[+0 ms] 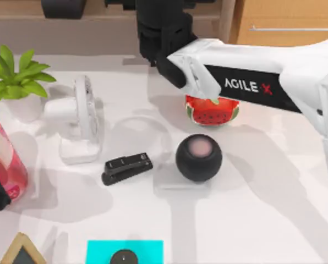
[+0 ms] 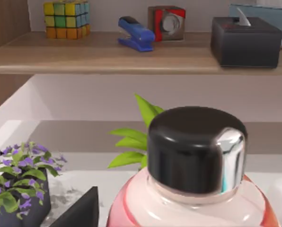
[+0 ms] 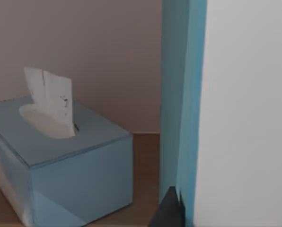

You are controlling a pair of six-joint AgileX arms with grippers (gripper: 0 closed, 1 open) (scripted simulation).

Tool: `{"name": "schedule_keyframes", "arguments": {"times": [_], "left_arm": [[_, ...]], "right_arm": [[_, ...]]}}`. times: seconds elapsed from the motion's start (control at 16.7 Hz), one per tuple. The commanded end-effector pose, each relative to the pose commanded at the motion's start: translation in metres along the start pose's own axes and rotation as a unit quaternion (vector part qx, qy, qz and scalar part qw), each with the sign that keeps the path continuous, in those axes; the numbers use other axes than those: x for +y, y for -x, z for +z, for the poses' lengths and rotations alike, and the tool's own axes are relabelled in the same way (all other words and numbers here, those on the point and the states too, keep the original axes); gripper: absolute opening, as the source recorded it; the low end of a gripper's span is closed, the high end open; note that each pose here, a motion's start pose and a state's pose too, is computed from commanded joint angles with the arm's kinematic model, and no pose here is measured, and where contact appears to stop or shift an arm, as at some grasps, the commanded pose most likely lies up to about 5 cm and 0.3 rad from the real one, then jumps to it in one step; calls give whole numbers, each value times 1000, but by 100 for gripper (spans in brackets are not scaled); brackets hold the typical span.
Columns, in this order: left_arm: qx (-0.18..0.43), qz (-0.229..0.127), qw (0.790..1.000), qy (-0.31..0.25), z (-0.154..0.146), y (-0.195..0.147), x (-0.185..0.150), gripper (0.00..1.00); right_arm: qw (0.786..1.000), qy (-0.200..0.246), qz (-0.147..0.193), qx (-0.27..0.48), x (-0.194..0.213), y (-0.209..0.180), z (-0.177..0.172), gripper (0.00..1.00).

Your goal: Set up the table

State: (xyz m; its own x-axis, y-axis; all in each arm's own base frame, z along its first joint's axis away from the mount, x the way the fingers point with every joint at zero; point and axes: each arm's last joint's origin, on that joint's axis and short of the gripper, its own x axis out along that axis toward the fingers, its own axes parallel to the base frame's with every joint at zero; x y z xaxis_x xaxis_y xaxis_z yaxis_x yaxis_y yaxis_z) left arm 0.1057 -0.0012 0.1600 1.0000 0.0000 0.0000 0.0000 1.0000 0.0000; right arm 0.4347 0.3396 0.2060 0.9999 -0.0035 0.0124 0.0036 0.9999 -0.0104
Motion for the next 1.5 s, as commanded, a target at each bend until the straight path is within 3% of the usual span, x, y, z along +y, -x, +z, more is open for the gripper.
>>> {"name": "schedule_keyframes", "arguments": {"times": [0.54, 0.96, 1.2, 1.5], "left_arm": [[0, 0, 1000, 0, 0, 0, 0, 100], [0, 0, 1000, 0, 0, 0, 0, 100], [0, 0, 1000, 0, 0, 0, 0, 100], [0, 0, 1000, 0, 0, 0, 0, 100]], "right_arm": [[1000, 0, 0, 0, 0, 39, 15, 0], [1000, -7, 6, 1, -5, 38, 16, 0], [997, -48, 57, 4, -26, 50, 25, 0], [978, -127, 161, 39, -71, 86, 26, 0]]}}
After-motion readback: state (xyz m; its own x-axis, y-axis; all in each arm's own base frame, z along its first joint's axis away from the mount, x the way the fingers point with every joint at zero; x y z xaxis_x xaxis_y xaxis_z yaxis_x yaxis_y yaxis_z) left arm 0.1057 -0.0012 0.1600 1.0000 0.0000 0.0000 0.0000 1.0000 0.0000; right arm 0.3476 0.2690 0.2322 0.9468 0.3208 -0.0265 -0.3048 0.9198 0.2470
